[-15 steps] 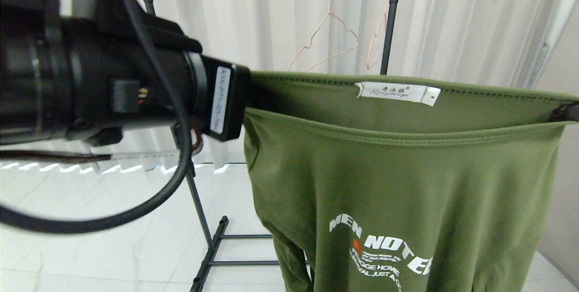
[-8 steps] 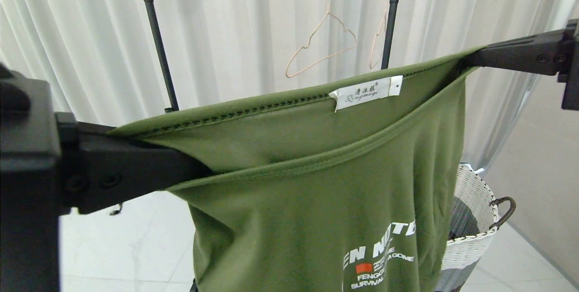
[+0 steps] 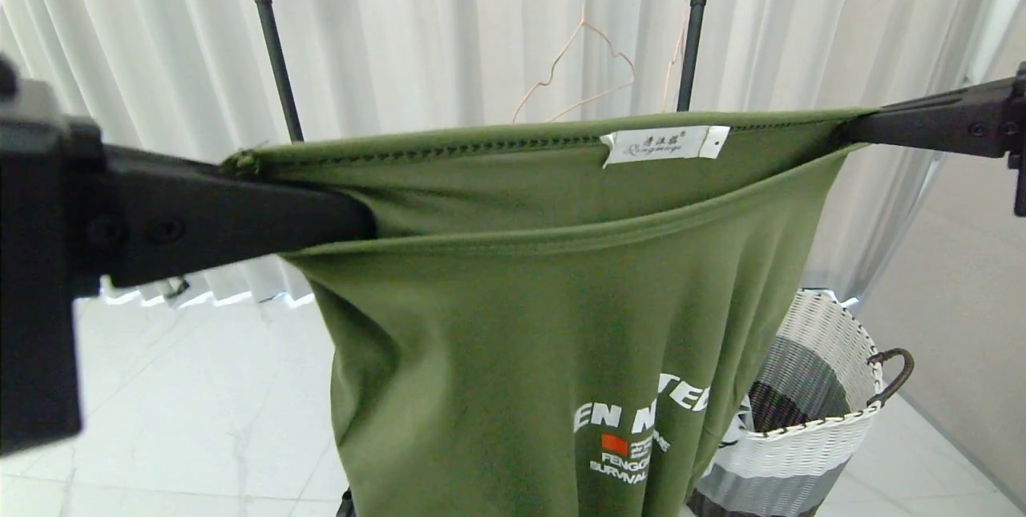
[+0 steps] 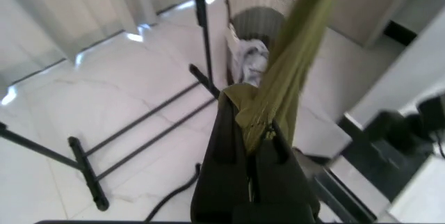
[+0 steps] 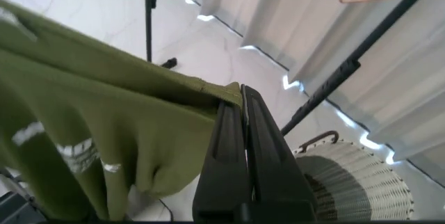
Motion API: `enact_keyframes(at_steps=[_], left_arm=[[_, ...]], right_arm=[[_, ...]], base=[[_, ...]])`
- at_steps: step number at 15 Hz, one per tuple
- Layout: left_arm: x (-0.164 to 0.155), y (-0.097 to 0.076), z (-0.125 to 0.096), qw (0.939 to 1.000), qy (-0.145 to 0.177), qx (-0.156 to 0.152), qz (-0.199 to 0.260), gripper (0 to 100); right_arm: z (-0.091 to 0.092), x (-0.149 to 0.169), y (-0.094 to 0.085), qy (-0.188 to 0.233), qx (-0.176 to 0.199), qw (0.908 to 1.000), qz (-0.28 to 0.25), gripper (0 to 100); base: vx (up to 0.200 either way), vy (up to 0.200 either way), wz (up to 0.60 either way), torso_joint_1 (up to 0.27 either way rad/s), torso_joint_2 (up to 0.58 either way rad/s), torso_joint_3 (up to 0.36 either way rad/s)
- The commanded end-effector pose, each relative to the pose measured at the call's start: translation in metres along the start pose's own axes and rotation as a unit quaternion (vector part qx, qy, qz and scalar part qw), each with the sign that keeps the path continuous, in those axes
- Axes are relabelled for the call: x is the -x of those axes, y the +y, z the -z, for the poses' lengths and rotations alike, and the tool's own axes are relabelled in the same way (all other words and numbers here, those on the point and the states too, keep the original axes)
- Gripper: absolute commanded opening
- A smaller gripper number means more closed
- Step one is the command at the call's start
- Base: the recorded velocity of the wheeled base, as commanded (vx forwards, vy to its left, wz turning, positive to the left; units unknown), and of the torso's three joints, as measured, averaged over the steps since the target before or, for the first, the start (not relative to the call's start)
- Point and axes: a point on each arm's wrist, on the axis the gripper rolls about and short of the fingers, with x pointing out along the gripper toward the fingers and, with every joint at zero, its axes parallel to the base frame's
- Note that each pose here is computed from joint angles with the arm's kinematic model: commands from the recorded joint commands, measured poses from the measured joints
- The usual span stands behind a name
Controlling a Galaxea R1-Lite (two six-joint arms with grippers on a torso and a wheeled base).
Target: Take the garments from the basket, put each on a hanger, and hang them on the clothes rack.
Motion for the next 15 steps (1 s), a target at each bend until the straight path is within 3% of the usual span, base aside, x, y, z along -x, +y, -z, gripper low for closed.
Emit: enact_keyframes(at_steps=[1,5,15], left_arm=[[-0.029,-0.005,-0.02,0.9996,-0.001,0.007,-0.026,0],[-0.056,-0.013,-0.026,0.9981,-0.006,0.008,-0.06,0],[-0.047,-0.01,-0.028,0.9981,-0.017,0.011,-0.059,0]], right_arm=[[0.003,0.023,0.0,-0.005,-0.012,0.9999,0.002,0],[0.008,0.033,0.003,0.012,-0.011,0.9998,-0.009,0],[0.008,0.032,0.003,0.016,-0.011,0.9998,-0.009,0]], base=[[0.0,0.0,0.0,0.0,0.0,0.0],[0.0,0.0,0.0,0.0,0.0,0.0],[0.0,0.0,0.0,0.0,0.0,0.0]])
